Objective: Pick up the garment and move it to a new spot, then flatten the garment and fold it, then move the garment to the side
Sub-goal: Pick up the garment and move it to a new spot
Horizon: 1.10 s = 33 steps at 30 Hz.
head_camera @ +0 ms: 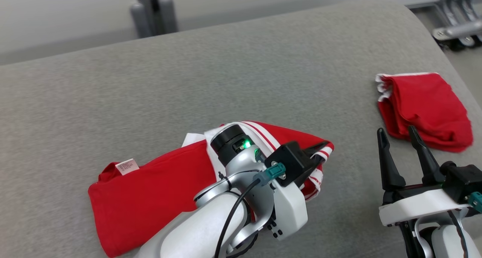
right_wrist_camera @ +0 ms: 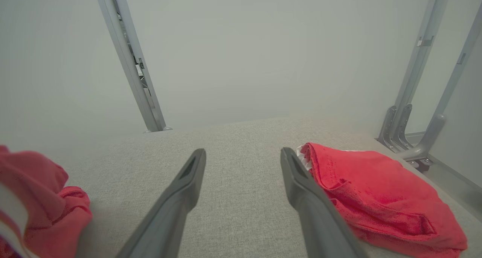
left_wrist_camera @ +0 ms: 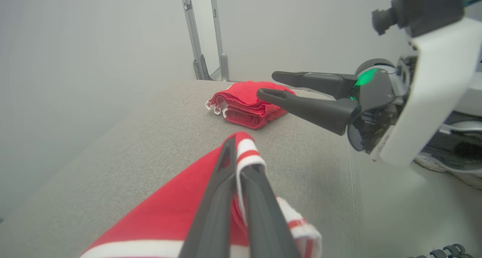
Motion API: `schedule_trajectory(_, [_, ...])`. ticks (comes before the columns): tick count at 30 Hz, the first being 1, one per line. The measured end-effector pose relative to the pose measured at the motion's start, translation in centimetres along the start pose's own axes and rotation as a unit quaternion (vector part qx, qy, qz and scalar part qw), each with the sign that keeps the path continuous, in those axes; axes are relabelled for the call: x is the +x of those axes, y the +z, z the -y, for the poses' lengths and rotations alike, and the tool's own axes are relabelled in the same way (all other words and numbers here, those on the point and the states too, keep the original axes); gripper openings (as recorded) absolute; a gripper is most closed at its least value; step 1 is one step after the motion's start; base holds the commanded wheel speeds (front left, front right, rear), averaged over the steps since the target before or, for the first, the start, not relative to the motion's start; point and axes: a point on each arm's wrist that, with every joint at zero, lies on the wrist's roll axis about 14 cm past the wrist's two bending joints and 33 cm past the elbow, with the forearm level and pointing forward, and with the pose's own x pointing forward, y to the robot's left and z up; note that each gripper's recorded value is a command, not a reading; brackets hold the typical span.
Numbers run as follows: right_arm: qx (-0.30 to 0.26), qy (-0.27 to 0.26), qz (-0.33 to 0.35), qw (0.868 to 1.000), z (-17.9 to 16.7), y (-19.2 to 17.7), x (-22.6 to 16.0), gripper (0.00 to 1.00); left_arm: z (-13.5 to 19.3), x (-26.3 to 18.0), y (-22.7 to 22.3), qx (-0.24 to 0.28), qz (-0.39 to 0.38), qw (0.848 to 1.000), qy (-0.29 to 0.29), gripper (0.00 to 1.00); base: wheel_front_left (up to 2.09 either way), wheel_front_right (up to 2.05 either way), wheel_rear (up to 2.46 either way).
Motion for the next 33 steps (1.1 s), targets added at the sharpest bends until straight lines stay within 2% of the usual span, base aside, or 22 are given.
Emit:
schedule_trajectory(4, [0.000, -0.034, -0.012, 0.999, 2.2, -0.8, -0.9, 1.00, 1.3, 2.2, -1.9, -0.009, -0.023, 0.999, -0.041, 0.00, 0.00, 0.00, 0.00])
schedule_trajectory(8, [0.001, -0.044, -0.022, 0.999, 2.8, -1.6, -0.9, 1.00, 2.1, 2.8, -5.2, -0.038, -0.065, 0.995, -0.065, 0.00, 0.00, 0.00, 0.00])
schedule_trajectory(9, [0.000, -0.046, -0.024, 0.999, 2.9, -1.8, -0.9, 1.00, 2.2, 2.9, -6.3, -0.047, -0.077, 0.994, -0.068, 0.39, 0.00, 0.00, 0.00])
schedule_trajectory(10, [0.000, -0.048, -0.027, 0.998, 3.0, -2.1, -0.8, 1.00, 2.4, 3.0, -6.8, -0.054, -0.080, 0.993, -0.074, 1.00, 0.00, 0.00, 0.00])
schedule_trajectory(15, [-0.001, -0.042, -0.036, 0.998, 2.7, -2.9, -0.1, 1.00, 3.6, 2.8, -5.7, -0.076, -0.047, 0.991, -0.098, 1.00, 0.00, 0.00, 0.00])
schedule_trajectory(20, [-0.007, -0.019, -0.026, 0.999, 1.3, -2.5, 1.3, 1.00, 3.1, 2.0, -2.4, -0.081, 0.005, 0.993, -0.091, 1.00, 0.00, 0.00, 0.00])
schedule_trajectory(23, [-0.010, -0.006, -0.023, 1.000, 0.5, -2.3, 2.0, 1.00, 1.8, 0.9, -0.4, -0.094, 0.034, 0.993, -0.070, 1.00, 0.00, 0.00, 0.00])
schedule_trajectory(27, [-0.007, 0.022, -0.015, 1.000, -1.5, -1.7, 3.0, 1.00, -2.1, -1.8, 0.4, -0.094, 0.045, 0.995, 0.007, 1.00, 0.00, 0.00, 0.00])
schedule_trajectory(30, [-0.005, 0.038, -0.011, 0.999, -2.7, -1.3, 3.4, 1.00, -3.2, -3.2, 0.0, -0.089, 0.033, 0.995, 0.037, 1.00, 0.00, 0.00, 0.00])
schedule_trajectory(33, [-0.003, 0.047, -0.008, 0.999, -3.3, -1.0, 3.6, 1.00, -3.2, -3.9, -0.5, -0.087, 0.017, 0.995, 0.042, 1.00, 0.00, 0.00, 0.00])
